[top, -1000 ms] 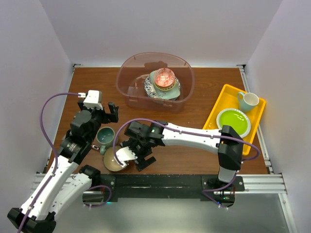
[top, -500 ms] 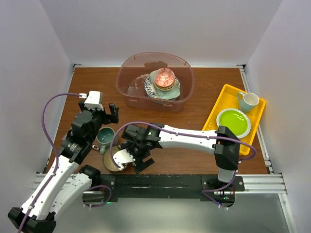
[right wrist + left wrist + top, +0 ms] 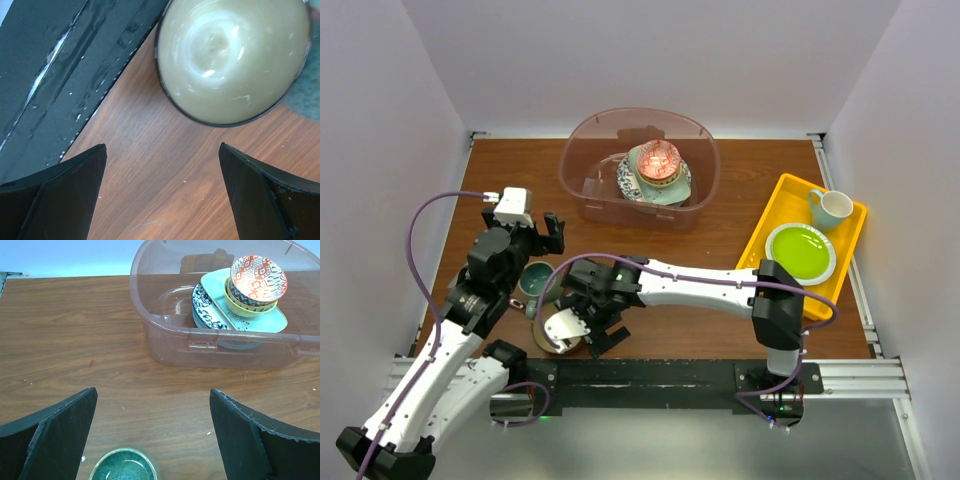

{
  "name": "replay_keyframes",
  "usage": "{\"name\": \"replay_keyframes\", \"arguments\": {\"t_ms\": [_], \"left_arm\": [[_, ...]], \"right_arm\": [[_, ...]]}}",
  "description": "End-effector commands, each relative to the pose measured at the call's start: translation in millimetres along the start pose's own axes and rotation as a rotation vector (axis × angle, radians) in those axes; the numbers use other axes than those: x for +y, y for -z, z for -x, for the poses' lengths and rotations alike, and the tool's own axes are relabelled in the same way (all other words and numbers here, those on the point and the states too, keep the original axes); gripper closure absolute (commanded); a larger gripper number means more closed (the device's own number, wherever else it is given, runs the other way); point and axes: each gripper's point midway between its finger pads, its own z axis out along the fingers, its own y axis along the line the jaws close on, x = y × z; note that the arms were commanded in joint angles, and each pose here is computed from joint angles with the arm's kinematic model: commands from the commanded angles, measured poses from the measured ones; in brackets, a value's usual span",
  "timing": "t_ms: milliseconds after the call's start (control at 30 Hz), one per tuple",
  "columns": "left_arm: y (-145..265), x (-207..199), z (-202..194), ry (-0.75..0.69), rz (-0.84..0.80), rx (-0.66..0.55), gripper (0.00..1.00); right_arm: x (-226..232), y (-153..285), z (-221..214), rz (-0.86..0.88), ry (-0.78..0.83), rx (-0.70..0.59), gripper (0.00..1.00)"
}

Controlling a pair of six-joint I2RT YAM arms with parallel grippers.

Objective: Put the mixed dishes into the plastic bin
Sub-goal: Pick up the bowl from the center of the board.

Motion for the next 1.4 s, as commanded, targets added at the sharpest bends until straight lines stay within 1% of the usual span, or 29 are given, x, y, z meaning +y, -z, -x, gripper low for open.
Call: {"name": "replay_keyframes", "arguments": {"t_ms": [0,200,567,800,933,1033,1067,1133,1167,1267,1300,1367], "left_arm": [[-2,2,8,-0.011,0.01,-0.035,0.0],[-1,5,8,-0.009,0.024,-0.038,0.0],[-3,17,6,0.01,0.098,-0.028,0.0],[-2,19,6,0.012,0.108,-0.031,0.0],[-1,19,7,0.014,0.109,-0.033,0.0],[-2,18,7,0.015,0.108,-0.034,0.0],[-2,19,7,0.013,0.108,-0.034,0.0],[-1,19,7,0.013,0.109,-0.033,0.0],[-1,19,7,0.013,0.109,-0.033,0.0],[-1,19,7,0.013,0.111,-0.033,0.0],[-1,19,7,0.011,0.111,-0.033,0.0],[-1,19,6,0.011,0.11,-0.031,0.0]], "right_arm": [[-18,10,17,-0.055,0.027,-0.018,0.02],[-31,9,27,-0.073,0.046,-0.039,0.02],[-13,-25,38,0.051,0.081,-0.099,0.02],[-16,-45,39,0.059,0.091,-0.091,0.03],[-13,-56,37,0.045,0.104,-0.068,0.09],[-11,-65,30,0.027,0.118,-0.031,0.16],[-8,-68,30,0.029,0.123,-0.021,0.21],[-9,-73,26,0.019,0.128,0.001,0.26],[-8,-74,24,0.02,0.128,0.007,0.31],[-5,-75,24,0.022,0.131,0.01,0.39],[-6,-74,24,0.021,0.132,0.01,0.45],[-2,-73,23,0.029,0.136,0.012,0.52]]}}
